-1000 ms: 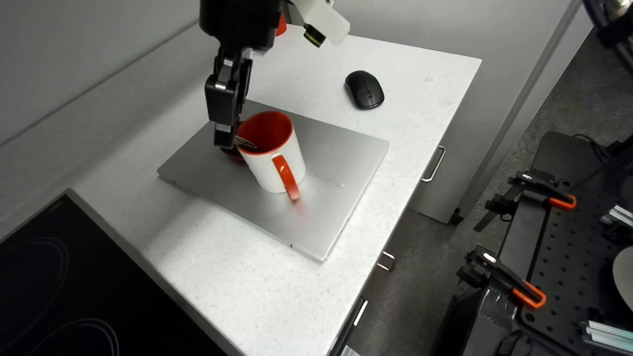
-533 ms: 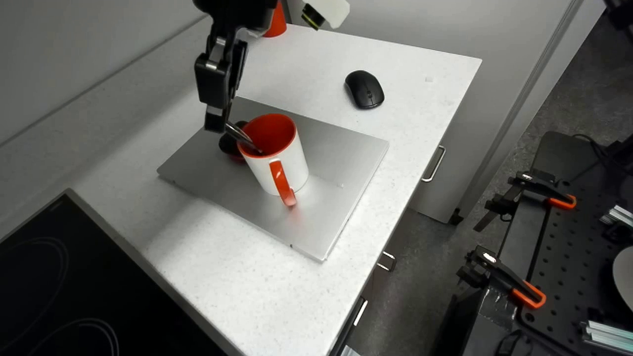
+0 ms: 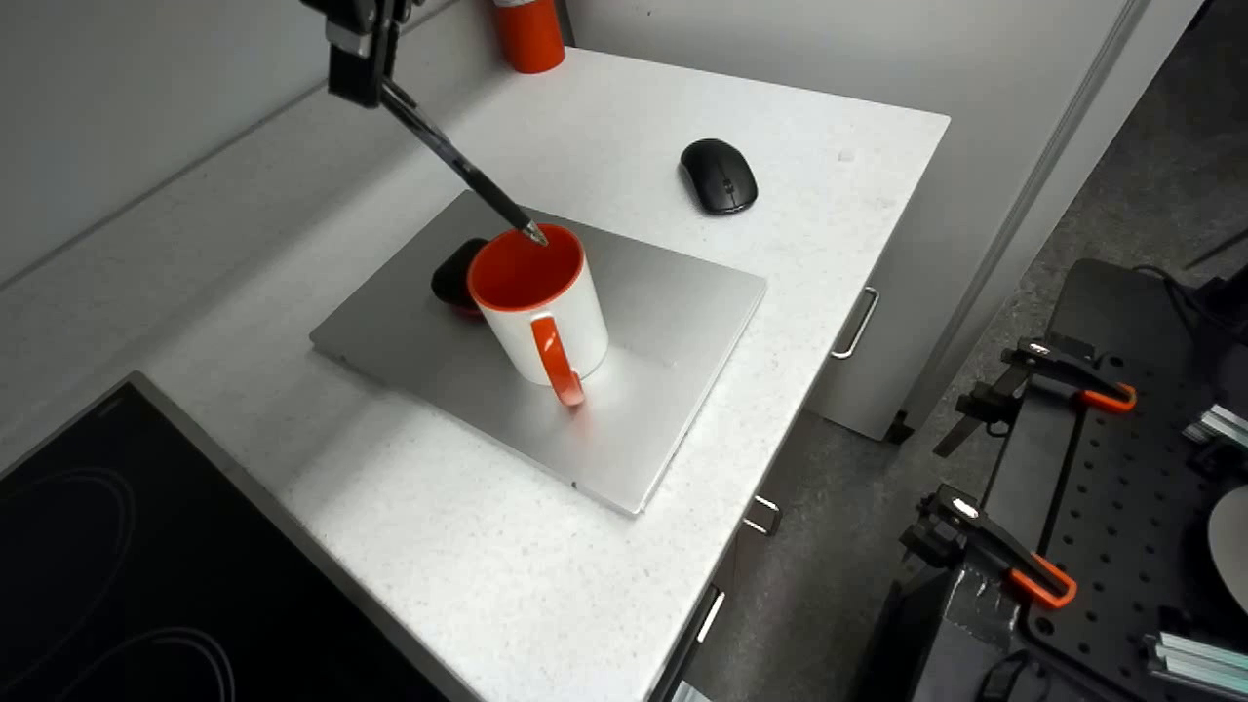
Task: Put the pen near the mouse
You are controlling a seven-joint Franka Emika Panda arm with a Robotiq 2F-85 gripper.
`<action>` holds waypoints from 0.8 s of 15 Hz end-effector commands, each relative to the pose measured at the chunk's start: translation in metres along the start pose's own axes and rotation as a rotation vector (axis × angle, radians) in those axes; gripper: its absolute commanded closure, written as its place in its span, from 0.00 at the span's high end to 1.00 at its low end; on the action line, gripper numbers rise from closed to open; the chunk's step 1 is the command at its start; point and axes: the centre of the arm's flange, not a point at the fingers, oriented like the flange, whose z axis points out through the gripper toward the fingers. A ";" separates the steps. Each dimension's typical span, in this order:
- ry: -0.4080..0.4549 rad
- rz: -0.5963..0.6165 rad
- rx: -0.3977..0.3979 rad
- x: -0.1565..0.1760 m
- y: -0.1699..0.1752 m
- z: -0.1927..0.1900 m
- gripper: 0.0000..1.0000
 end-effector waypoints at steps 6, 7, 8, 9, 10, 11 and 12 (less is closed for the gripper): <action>-0.191 0.251 -0.346 -0.013 0.064 -0.014 0.03; -0.222 0.290 -0.369 -0.018 0.074 -0.012 0.03; -0.170 0.221 -0.331 -0.022 0.062 -0.014 0.12; -0.191 0.248 -0.350 -0.028 0.071 -0.012 0.12; -0.201 0.264 -0.357 -0.031 0.076 -0.011 0.12; -0.205 0.271 -0.359 -0.032 0.078 -0.010 0.12; -0.205 0.273 -0.359 -0.032 0.078 -0.010 0.12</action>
